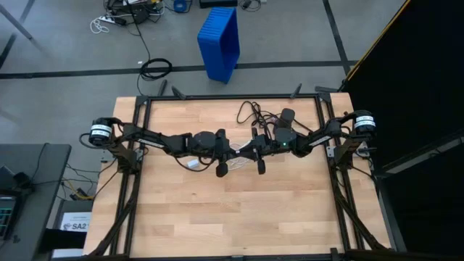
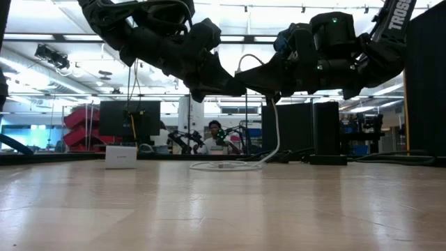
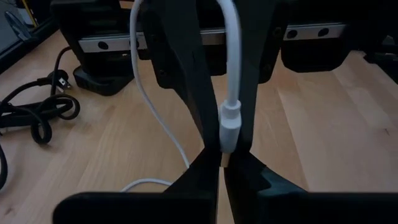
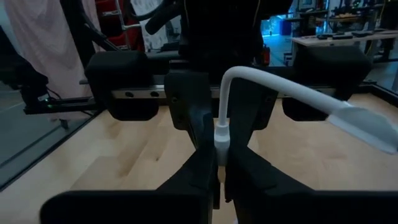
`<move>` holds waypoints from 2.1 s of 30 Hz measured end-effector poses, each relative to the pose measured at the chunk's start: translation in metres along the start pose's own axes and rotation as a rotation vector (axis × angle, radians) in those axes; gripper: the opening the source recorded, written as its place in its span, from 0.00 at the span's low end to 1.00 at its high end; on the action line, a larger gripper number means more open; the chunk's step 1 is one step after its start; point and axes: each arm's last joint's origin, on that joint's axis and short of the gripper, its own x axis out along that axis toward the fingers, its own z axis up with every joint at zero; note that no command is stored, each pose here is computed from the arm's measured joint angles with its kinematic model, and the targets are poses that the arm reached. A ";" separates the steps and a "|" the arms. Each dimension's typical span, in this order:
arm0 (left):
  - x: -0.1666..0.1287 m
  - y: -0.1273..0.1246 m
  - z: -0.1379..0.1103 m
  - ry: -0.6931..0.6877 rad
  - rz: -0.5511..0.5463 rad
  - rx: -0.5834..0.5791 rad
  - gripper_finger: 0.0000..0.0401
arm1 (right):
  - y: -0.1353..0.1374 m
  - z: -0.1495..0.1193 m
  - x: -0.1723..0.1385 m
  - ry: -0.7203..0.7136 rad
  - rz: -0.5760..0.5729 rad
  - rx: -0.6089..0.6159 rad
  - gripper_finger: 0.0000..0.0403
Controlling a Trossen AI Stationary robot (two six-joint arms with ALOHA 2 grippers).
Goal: Insert USB
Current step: Insert the white charger cable into the white charger adapter
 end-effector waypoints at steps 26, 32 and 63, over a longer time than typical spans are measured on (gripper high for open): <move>0.000 0.000 -0.001 0.015 -0.002 -0.008 0.00 | -0.004 0.016 0.020 0.035 -0.002 -0.022 0.08; 0.000 0.000 -0.001 0.012 -0.003 -0.007 0.00 | -0.005 0.015 0.019 0.049 0.027 -0.004 0.08; 0.000 0.000 0.000 0.003 -0.011 -0.009 0.00 | -0.007 0.008 0.006 -0.004 0.020 0.021 0.01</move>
